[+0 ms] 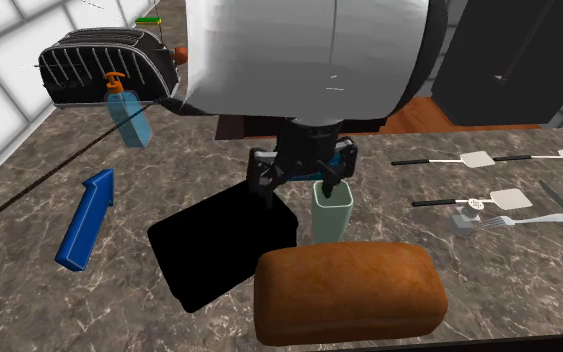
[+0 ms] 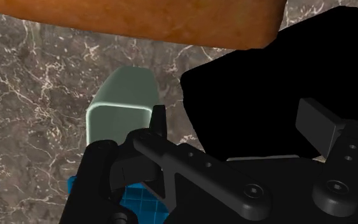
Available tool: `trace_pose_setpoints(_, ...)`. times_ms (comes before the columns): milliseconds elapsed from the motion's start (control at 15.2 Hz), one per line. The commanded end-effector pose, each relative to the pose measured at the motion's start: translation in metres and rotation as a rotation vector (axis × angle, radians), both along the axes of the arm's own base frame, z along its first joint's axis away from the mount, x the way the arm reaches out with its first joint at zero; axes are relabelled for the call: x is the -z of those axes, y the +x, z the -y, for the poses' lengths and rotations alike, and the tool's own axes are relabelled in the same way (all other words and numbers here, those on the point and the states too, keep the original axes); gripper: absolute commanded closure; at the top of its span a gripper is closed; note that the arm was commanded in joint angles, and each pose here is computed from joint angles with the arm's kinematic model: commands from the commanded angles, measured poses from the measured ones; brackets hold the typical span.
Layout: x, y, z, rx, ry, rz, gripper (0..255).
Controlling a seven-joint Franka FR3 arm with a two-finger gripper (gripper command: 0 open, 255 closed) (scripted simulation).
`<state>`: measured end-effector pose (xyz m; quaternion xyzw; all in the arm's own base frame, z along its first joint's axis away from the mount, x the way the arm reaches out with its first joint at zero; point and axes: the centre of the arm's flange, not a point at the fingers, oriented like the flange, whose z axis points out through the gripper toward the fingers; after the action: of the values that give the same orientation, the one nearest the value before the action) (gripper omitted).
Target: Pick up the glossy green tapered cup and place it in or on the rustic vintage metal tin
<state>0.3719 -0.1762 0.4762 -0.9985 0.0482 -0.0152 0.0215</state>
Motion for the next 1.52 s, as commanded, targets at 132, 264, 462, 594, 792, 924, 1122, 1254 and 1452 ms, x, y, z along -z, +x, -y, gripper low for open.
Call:
trace_pose_setpoints(132, 0.024, 0.017, 0.044, 0.013, -0.012, 0.008, 0)
trace_pose_setpoints(264, 0.034, 0.024, 0.066, 0.019, -0.017, 0.012, 0)
trace_pose_setpoints(462, 0.049, 0.036, 0.099, 0.029, -0.025, 0.018, 0)
trace_pose_setpoints(594, 0.059, 0.043, 0.121, 0.036, -0.03, 0.022, 0)
trace_pose_setpoints(792, 0.072, 0.045, 0.126, 0.037, -0.031, 0.023, 0)
trace_pose_setpoints(924, 0.082, 0.046, 0.126, 0.037, -0.031, 0.023, 0)
trace_pose_setpoints(1122, 0.098, 0.047, 0.126, 0.037, -0.031, 0.023, 0)
trace_pose_setpoints(1254, 0.101, 0.047, 0.126, 0.037, -0.031, 0.023, 0)
trace_pose_setpoints(1452, 0.101, 0.047, 0.126, 0.037, -0.031, 0.023, 0)
